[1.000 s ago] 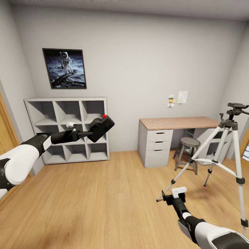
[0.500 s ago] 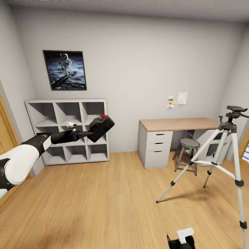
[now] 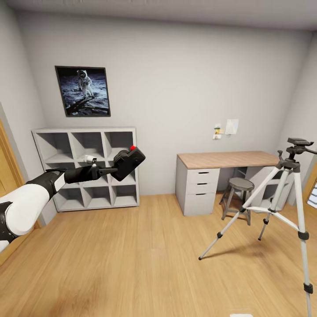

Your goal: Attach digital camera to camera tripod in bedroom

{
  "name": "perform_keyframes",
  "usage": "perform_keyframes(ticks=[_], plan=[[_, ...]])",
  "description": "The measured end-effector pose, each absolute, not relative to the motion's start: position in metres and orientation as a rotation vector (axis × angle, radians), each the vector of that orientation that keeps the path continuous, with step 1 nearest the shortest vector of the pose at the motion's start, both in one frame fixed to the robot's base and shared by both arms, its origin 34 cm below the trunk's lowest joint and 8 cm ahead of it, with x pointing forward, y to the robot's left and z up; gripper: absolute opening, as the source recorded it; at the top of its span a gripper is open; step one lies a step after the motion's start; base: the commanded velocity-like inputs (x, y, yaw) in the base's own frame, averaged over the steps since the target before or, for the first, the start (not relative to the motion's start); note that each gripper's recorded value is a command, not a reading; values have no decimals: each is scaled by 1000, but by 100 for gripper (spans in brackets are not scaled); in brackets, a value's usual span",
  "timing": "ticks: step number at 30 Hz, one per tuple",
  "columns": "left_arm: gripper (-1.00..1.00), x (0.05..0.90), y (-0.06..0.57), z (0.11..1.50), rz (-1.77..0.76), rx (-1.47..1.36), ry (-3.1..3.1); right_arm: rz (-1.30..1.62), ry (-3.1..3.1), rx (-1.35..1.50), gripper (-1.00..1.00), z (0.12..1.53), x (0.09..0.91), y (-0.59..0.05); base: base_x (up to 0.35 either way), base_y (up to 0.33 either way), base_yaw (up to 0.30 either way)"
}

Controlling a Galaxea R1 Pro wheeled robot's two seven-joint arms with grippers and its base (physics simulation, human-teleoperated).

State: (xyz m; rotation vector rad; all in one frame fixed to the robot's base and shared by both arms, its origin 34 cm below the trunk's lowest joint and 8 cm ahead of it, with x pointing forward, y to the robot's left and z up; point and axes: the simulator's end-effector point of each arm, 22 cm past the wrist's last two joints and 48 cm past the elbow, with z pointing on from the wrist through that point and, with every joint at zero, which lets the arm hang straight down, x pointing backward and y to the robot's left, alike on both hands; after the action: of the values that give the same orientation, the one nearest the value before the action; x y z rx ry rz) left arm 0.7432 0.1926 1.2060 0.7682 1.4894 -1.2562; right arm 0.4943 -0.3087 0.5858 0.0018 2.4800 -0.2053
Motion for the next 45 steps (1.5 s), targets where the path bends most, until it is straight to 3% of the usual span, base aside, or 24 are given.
perform_keyframes(ticks=[9, 15, 45], plan=[[-100, 743, 193, 1219, -1255, 768, 1491, -236, 2797, -17, 100, 540, 354, -313, 0, 0, 0], [-100, 742, 193, 1227, -1255, 767, 1491, -237, 2865, -28, 100, 536, 309, -313, 0, 0, 0], [-100, 737, 198, 1262, -1242, 773, 1509, -229, 2866, -23, 100, 574, 298, -311, 0, 0, 0]])
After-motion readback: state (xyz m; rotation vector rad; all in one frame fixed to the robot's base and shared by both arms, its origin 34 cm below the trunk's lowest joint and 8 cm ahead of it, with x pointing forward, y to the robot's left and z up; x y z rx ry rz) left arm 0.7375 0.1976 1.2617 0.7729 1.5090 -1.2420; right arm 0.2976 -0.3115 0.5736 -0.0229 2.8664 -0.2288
